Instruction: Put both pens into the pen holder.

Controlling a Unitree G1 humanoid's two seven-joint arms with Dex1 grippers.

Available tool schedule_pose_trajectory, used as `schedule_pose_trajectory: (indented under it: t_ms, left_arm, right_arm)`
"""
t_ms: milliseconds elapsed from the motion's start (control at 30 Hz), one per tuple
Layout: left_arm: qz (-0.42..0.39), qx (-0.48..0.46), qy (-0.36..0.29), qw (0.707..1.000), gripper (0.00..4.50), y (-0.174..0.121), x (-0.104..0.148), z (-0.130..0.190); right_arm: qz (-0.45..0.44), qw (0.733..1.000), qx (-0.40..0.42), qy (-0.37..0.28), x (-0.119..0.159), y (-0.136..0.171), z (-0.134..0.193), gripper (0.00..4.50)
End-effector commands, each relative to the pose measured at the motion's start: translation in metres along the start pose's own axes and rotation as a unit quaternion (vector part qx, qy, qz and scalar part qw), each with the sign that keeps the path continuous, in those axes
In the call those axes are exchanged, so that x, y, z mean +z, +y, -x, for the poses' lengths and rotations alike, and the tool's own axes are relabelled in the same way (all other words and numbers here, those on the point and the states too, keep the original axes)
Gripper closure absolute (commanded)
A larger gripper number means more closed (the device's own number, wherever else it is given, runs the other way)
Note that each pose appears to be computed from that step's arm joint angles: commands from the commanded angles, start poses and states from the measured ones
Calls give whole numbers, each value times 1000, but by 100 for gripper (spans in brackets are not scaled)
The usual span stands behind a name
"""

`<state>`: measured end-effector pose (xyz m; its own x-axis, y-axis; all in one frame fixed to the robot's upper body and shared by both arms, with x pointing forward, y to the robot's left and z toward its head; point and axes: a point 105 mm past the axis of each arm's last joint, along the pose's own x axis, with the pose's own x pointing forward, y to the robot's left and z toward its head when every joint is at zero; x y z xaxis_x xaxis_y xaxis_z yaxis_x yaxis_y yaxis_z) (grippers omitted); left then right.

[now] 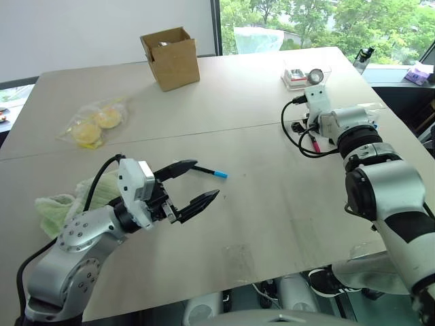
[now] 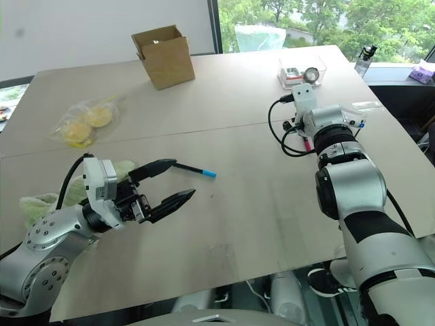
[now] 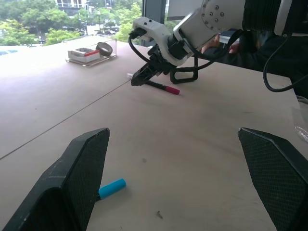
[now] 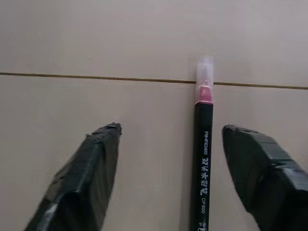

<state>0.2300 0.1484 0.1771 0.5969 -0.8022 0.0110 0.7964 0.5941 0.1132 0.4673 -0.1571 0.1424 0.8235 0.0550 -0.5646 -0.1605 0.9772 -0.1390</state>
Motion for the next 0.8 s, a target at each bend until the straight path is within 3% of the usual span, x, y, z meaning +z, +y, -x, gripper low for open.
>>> schedule_pose_trajectory:
  t_ms: [33,133,167,267,433,533,600,633,667,800]
  left_arm:
    - [-21,-2,-17,1000,0,-3,10,1]
    - [-21,0,-16,1000,0,-2,10,2]
    - [-21,1,-16,1000,0,-2,9,2]
    - [-22,3,-16,1000,0,-2,9,2]
    - [-22,6,-15,1000,0,-3,8,4]
    - [-20,8,-14,1000,0,-3,7,5]
    - [-19,8,-14,1000,0,-3,6,4]
    - [-19,8,-13,1000,0,-3,6,4]
    - [-18,7,-13,1000,0,-2,5,4]
    - [-13,-4,-14,1000,0,-1,3,0]
  right_arm:
    - [10,1000,-12,-17,8,-9,3,258]
    - [15,1000,-12,-9,2,-12,1,379]
    - [18,1000,-10,-9,2,-12,1,439]
    - [28,999,6,-17,7,-10,3,445]
    - [15,993,76,-90,41,1,16,445]
    - [-57,969,172,-166,77,8,43,445]
    - [-113,930,248,-248,100,11,70,445]
    - [-131,908,290,-272,103,12,84,445]
    - [-121,908,293,-275,99,11,90,445]
    - [-27,945,239,-220,60,10,82,445]
